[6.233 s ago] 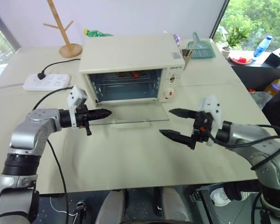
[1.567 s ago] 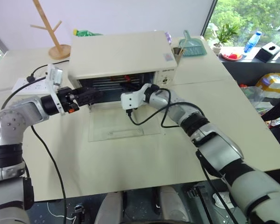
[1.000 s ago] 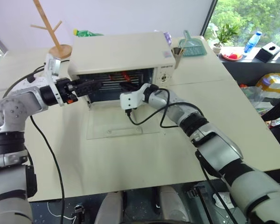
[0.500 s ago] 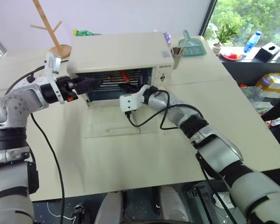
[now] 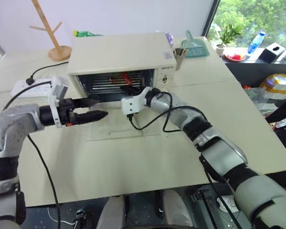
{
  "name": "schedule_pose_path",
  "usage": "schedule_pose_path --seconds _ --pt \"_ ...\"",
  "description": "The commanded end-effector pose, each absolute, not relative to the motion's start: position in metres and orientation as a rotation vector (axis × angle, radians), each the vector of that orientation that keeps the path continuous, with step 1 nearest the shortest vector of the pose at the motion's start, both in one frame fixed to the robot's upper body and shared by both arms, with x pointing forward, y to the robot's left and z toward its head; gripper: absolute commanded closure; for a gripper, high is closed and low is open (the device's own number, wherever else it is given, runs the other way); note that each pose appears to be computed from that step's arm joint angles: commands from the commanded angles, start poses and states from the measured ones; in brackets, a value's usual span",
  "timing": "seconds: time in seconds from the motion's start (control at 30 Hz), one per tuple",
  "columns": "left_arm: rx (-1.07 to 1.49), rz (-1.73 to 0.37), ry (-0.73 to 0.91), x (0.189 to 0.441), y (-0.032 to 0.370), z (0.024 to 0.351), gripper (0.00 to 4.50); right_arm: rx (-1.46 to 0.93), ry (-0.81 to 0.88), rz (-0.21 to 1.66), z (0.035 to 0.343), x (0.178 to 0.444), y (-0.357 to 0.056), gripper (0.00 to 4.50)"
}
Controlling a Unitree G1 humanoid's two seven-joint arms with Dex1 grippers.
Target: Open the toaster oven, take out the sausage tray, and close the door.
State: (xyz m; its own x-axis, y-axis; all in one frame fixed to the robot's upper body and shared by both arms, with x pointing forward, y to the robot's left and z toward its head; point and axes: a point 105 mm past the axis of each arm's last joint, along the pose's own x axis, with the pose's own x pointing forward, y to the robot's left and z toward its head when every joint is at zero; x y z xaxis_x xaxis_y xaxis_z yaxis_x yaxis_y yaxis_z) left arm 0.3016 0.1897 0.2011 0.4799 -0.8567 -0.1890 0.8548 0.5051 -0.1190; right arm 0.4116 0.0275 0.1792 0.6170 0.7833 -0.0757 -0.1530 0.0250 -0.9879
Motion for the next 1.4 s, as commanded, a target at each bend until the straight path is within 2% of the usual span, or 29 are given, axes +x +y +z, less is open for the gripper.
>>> schedule_pose_path --seconds 0.03,0.57,1.23,1.33,1.4 --pt "0.072 -0.994 0.166 0.309 0.193 0.210 0.00 -1.333 -0.698 0.740 0.211 0.410 0.038 4.48" --pt "0.137 -0.941 0.160 0.355 0.221 0.218 0.00 -1.343 -0.739 0.761 0.213 0.402 0.039 4.48" --pt "0.124 -0.964 0.136 0.363 0.215 0.223 0.00 -1.333 -0.747 0.779 0.206 0.386 0.032 4.48" --pt "0.119 -0.965 0.133 0.363 0.215 0.225 0.00 -1.334 -0.734 0.768 0.207 0.390 0.032 3.42" --pt "0.113 -0.966 0.128 0.362 0.214 0.228 0.00 -1.349 -0.730 0.758 0.207 0.393 0.033 2.51"
